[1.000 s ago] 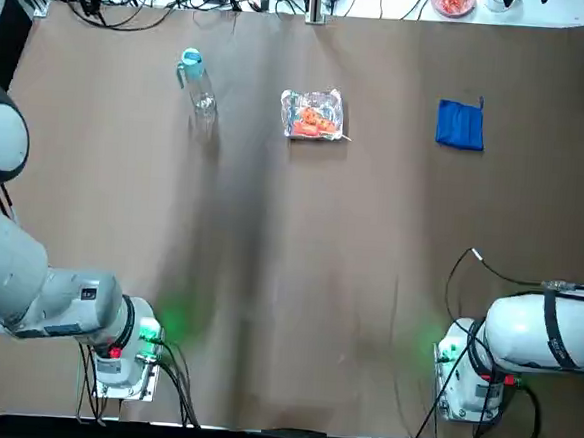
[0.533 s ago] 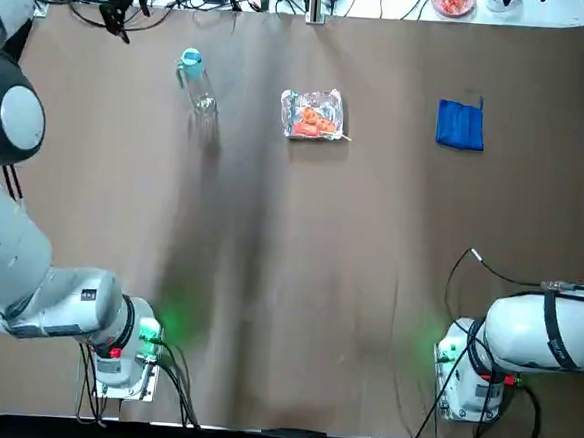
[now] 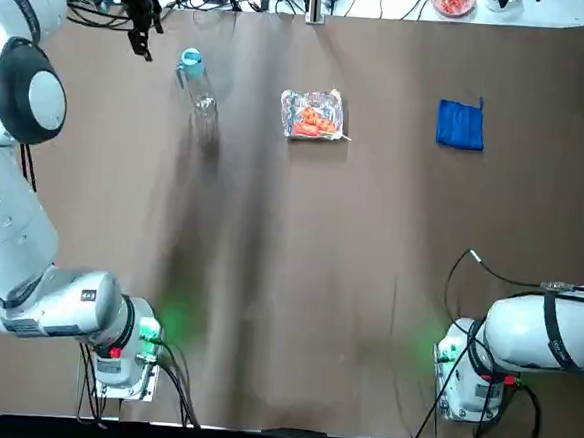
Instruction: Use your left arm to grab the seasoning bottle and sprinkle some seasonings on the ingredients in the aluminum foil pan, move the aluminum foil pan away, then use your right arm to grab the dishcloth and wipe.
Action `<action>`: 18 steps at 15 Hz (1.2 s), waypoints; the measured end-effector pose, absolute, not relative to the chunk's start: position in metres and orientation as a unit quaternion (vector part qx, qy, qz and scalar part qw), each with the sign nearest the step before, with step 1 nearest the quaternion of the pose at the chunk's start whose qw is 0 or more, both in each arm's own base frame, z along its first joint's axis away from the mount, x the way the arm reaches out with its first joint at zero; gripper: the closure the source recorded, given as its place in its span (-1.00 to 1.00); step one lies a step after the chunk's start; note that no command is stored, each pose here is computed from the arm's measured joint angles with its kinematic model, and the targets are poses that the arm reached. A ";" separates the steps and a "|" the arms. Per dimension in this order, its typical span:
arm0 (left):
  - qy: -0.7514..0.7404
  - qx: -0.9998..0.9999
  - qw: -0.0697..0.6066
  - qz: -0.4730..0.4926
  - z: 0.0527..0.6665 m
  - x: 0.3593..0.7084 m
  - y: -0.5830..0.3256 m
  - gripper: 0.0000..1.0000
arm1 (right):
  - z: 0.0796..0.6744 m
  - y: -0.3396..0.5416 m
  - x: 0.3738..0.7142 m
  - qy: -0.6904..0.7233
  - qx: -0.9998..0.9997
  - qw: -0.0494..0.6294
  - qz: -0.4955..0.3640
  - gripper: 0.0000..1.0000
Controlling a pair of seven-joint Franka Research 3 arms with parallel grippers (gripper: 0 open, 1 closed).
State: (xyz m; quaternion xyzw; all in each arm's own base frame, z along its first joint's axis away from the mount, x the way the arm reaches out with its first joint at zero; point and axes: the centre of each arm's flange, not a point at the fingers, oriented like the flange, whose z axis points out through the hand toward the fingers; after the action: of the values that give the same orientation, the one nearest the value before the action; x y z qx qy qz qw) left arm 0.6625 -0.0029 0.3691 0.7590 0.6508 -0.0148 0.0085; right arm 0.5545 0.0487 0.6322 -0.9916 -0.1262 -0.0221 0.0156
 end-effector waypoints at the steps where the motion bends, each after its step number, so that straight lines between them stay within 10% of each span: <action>1: 0.659 0.752 0.011 -0.012 0.358 0.665 -0.004 -0.98 | 0.632 0.049 0.555 -0.132 -0.991 0.015 -0.022 -1.00; 18: 0.684 0.729 -0.002 -0.030 0.257 0.644 -0.043 -0.98 | 0.632 0.048 0.554 -0.141 -0.990 0.014 -0.022 -1.00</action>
State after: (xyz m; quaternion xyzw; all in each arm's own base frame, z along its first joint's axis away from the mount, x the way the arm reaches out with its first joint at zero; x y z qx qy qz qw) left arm 0.6441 -0.0432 0.2575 0.7287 0.6842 -0.0300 -0.0020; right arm 0.5545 0.0478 0.6322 -0.9897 -0.1405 -0.0218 0.0142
